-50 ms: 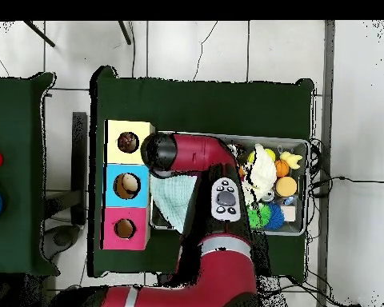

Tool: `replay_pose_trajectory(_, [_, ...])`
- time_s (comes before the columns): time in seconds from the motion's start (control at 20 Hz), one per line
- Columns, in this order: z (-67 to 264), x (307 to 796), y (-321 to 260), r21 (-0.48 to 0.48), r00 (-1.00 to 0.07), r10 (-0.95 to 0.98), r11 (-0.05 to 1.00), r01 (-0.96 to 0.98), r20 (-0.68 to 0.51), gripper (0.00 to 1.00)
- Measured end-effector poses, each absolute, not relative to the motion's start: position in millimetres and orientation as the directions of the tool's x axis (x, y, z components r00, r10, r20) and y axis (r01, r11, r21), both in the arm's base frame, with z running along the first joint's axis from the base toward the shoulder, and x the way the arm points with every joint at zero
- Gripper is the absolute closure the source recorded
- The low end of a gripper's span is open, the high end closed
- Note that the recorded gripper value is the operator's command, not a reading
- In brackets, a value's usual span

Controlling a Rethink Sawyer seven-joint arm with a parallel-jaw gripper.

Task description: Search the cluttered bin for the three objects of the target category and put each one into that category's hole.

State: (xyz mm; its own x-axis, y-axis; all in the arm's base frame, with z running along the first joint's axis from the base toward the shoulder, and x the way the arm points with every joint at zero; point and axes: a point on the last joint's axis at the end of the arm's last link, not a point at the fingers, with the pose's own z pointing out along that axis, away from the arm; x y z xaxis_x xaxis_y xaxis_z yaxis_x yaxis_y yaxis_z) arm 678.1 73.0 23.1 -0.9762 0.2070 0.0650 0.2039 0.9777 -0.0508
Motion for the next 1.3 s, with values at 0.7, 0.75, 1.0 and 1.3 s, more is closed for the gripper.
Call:
replay_pose_trajectory(0.7, [73.8, 698.1, 46.3, -0.029, -0.968, 0.252, 0.967, 0.252, -0.005, 0.0])
replay_pose_trajectory(0.75, [72.7, 697.5, 48.7, -0.029, -0.968, 0.249, 0.968, 0.249, -0.003, 0.0])
replay_pose_trajectory(1.0, [57.6, 690.7, 69.6, -0.032, -0.975, 0.221, 0.975, 0.22, 0.019, 0.0])
replay_pose_trajectory(1.3, [27.6, 680.1, 97.8, -0.035, -0.982, 0.182, 0.983, 0.18, 0.059, 0.0])
